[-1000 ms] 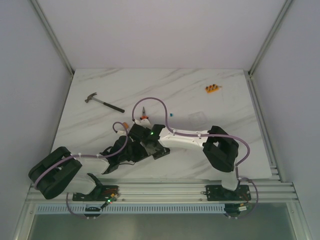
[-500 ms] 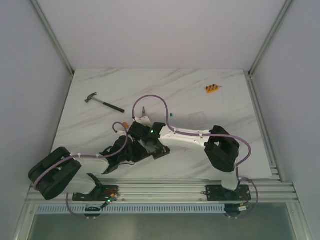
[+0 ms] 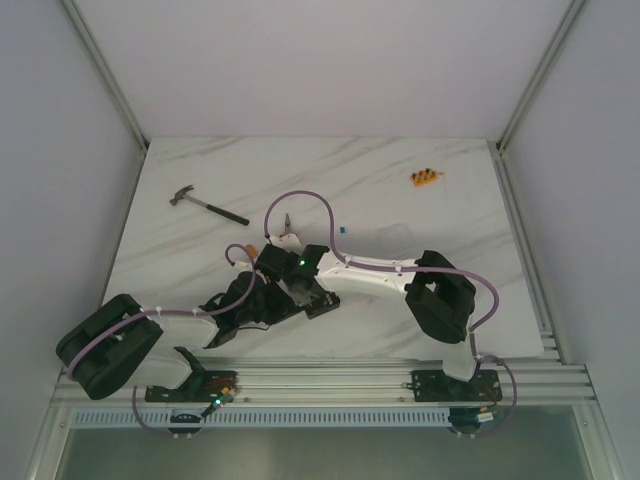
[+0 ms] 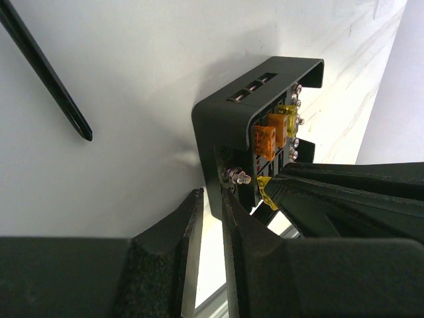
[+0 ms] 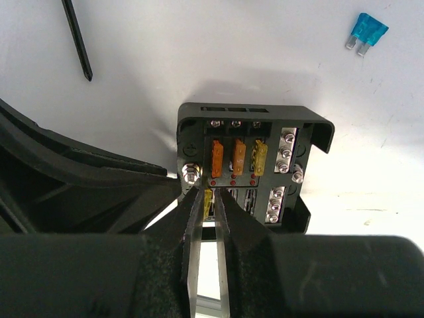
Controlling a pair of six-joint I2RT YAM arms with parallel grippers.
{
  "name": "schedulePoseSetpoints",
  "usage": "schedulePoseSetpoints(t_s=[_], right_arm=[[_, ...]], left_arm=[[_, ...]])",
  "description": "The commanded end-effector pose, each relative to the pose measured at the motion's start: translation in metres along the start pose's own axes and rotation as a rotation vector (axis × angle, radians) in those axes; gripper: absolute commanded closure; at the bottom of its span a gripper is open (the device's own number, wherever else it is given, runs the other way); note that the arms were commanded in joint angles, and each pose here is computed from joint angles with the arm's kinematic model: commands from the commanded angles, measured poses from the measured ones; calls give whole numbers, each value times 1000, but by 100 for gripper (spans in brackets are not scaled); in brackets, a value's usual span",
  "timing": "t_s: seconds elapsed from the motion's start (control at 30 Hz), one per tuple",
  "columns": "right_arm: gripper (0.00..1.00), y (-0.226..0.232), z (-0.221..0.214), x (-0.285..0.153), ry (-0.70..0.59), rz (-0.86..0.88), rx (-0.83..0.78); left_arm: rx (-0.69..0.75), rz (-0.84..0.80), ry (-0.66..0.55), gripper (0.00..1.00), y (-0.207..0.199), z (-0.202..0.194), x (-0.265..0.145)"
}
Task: Snap on the fuse box
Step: Install the fuse at the fuse box base.
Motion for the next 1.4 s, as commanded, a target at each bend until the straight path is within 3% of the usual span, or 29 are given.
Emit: schedulePoseSetpoints(t_s=[0.0,0.7,1.37], right_arm=[[82,0,0,2,18,-14,1],[86,-16,-18,-10,40,-14,27],[75,-17,-12,-23,-30,47,60]], left_arm=[[-3,9,-5,73,1,-1,1],[-3,14,-8,73,1,-1,1],[28,27,-65,69,-19,15,13]])
Point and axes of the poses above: each gripper's point midway between its finger pads, its own x axis out along the fingers, its own y axis along the line the jaws close on, z = x × y, the point moved 10 cm from there along -x, back along the fingers, and after that the axes turned 2 degrees about x, right-handed, at the moved point
